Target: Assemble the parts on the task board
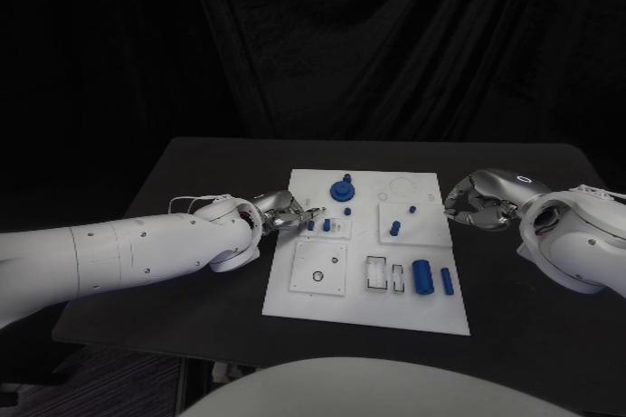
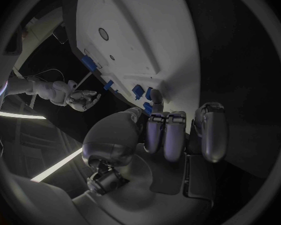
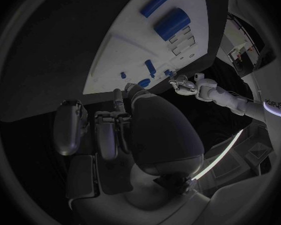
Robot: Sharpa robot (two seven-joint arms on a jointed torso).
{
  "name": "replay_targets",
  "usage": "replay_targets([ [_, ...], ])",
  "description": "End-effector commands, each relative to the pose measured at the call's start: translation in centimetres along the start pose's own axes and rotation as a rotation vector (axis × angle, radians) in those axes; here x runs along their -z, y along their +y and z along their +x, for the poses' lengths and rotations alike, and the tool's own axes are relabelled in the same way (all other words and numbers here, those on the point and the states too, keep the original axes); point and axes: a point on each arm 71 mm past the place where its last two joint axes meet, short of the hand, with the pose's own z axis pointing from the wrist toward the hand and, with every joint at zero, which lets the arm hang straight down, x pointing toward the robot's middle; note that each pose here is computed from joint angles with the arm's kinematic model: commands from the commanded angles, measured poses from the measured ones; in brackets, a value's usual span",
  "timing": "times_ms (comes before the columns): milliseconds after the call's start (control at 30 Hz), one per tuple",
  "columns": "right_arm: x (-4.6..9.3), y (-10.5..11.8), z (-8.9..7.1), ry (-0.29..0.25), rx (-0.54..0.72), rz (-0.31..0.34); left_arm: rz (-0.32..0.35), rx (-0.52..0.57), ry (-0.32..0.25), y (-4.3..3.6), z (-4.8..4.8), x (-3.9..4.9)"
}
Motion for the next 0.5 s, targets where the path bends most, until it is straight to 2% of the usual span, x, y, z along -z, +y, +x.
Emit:
replay_targets([
  [33, 0.1, -0.1, 0.0, -0.009, -0.002, 0.011, 0.042, 0.016, -0.062, -0.11, -0.46, 0.16],
  [100, 0.1, -0.1, -0.1, -0.020, -0.006, 0.007, 0.062, 0.020, -0.093, -0.10, -0.74, 0.28],
  [233, 0.2, -0.1, -0.5, -0.073, -0.023, -0.018, 0.169, 0.026, -0.216, -0.27, -1.86, 0.88],
  [333, 0.3, 0.1, -0.9, -0.136, -0.047, -0.049, 0.278, 0.016, -0.327, -0.51, -2.95, 1.73],
  [367, 0.4, 0.2, -1.0, -0.145, -0.052, -0.054, 0.293, 0.013, -0.340, -0.54, -3.11, 1.86],
  [400, 0.4, 0.3, -1.3, -0.177, -0.068, -0.070, 0.340, 0.002, -0.375, -0.67, -3.64, 2.24],
  [500, 0.6, 0.4, -1.8, -0.246, -0.115, -0.101, 0.424, -0.016, -0.422, -1.01, -4.80, 2.87],
])
